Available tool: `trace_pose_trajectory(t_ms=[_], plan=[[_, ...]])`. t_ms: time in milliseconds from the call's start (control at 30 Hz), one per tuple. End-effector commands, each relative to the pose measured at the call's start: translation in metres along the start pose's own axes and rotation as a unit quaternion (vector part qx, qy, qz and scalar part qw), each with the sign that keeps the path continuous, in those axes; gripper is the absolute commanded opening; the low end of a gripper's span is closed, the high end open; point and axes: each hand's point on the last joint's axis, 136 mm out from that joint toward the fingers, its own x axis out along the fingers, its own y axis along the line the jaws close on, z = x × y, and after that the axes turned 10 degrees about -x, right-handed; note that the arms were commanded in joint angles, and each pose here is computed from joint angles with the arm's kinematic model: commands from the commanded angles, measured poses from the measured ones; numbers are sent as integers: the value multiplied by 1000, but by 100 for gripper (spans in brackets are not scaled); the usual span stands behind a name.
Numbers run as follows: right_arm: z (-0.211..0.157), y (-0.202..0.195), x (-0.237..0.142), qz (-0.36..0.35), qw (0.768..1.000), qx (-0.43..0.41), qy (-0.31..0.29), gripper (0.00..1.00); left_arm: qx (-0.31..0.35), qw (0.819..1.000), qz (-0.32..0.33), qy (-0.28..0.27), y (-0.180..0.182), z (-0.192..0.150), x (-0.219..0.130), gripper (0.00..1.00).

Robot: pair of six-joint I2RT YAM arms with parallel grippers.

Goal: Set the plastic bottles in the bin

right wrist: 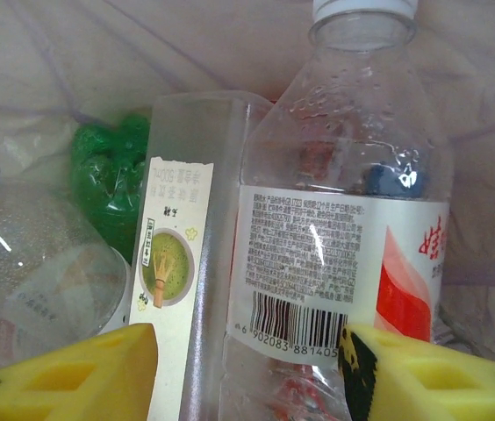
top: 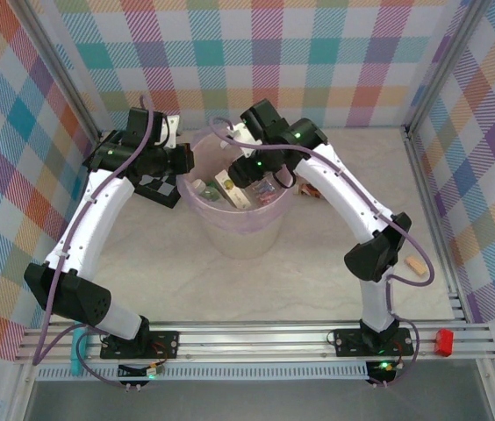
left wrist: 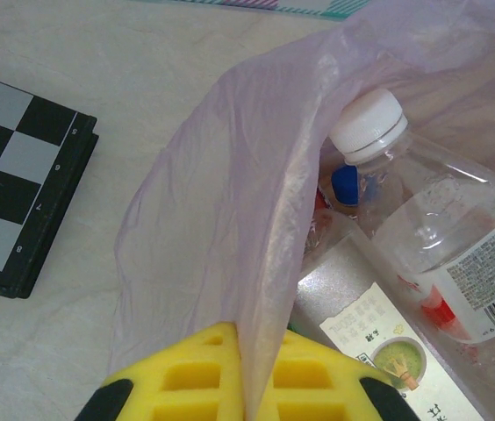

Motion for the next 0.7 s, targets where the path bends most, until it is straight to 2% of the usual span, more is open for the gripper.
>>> trace_pose_trajectory(t_ms=[0, 300, 467, 667], plan=[[-7, 11, 19, 28, 999, 5, 18, 59, -19, 999, 4, 48, 8, -24, 3, 0], [26, 9, -74, 1, 995, -28, -91, 65, -35, 998, 12, 41, 14, -18, -4, 0], [17, -12, -109, -41, 993, -8, -107, 68, -52, 998, 16, 29, 24, -10, -14, 0], [-6, -47, -123, -57, 988, 73, -123, 69, -64, 998, 22, 14, 36, 1, -30, 0]])
